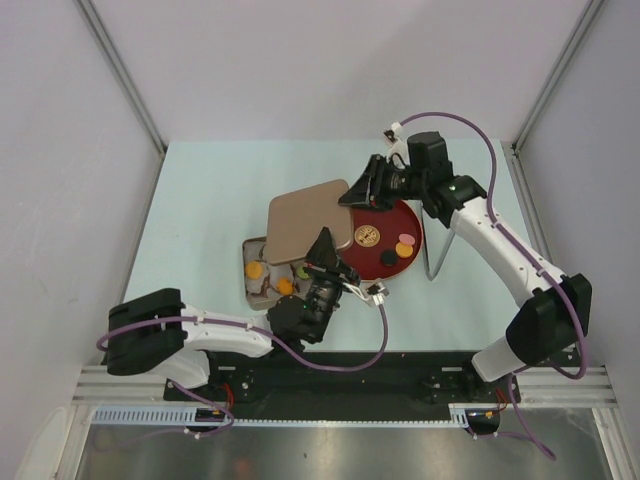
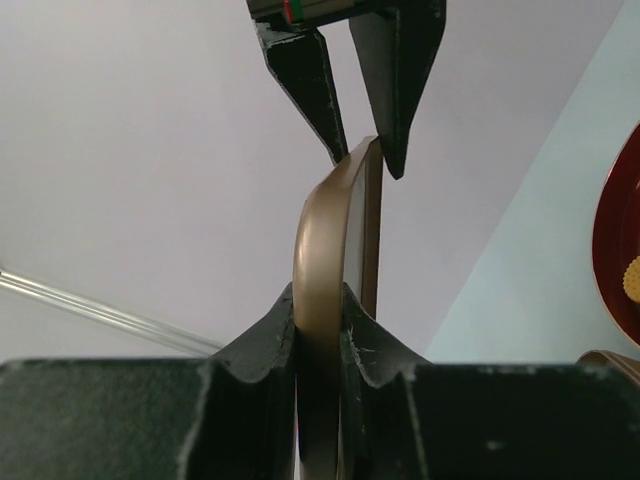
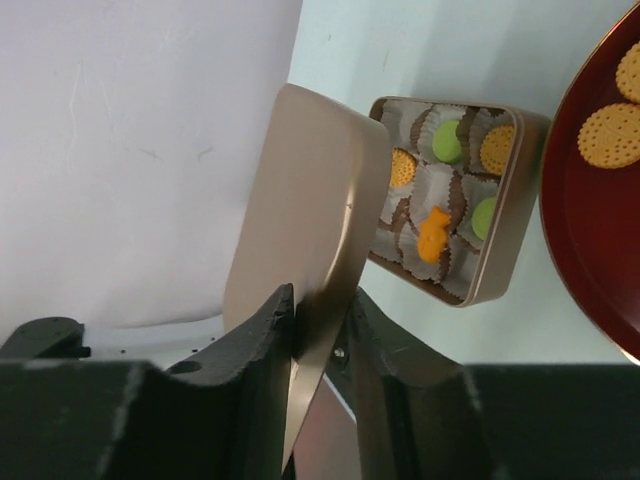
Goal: Pack the cookies
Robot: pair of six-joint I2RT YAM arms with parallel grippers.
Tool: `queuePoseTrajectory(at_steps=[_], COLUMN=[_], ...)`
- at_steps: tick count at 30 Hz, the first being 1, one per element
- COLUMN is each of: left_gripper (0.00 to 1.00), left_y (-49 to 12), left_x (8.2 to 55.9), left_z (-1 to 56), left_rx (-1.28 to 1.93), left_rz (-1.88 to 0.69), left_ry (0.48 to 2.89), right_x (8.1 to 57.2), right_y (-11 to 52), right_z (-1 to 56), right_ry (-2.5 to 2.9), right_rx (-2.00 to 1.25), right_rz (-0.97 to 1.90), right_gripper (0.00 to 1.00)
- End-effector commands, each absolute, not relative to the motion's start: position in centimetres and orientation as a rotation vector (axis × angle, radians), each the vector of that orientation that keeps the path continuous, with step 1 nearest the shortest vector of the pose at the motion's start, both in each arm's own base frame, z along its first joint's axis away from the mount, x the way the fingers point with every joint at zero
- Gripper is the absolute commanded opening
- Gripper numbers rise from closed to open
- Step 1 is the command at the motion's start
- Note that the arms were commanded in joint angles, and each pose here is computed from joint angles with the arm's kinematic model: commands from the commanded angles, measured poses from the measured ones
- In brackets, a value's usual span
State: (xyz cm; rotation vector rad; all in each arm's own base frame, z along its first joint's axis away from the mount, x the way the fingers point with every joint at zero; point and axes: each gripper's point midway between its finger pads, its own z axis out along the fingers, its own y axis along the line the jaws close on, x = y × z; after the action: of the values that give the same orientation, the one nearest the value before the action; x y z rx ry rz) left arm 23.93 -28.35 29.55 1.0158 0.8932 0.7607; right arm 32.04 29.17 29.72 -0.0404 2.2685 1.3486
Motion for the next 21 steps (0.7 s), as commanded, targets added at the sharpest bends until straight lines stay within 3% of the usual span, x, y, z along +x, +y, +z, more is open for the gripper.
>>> queuePoseTrajectory(at_steps=[1, 9, 15, 21], left_gripper=[0.00, 0.00, 0.00, 0.00], left_y=[-25.7, -25.7, -25.8, -25.9], left_x=[23.4, 23.4, 23.3, 23.2], left_z=[34.8, 35.0, 35.0, 34.9], left_rx=[0.752, 0.737, 0.734, 0.736], left_rz=[0.697, 0.700, 0.702, 0.701], left_ry=[0.913, 0.905, 0.903, 0.899], right_x=[31.6, 31.0, 30.6, 30.5], right_y=[29.6, 30.6, 32.0, 33.1], right_z=[29.3, 27.5, 27.3, 28.0], right_ry=[2.291, 2.361, 2.359, 2.317], right_rx=[-0.156, -0.192, -0.210, -0.228], right_rz=[1.305, 1.309, 1.396, 1.491], right_gripper=[0.37, 0.55, 0.56, 0.50])
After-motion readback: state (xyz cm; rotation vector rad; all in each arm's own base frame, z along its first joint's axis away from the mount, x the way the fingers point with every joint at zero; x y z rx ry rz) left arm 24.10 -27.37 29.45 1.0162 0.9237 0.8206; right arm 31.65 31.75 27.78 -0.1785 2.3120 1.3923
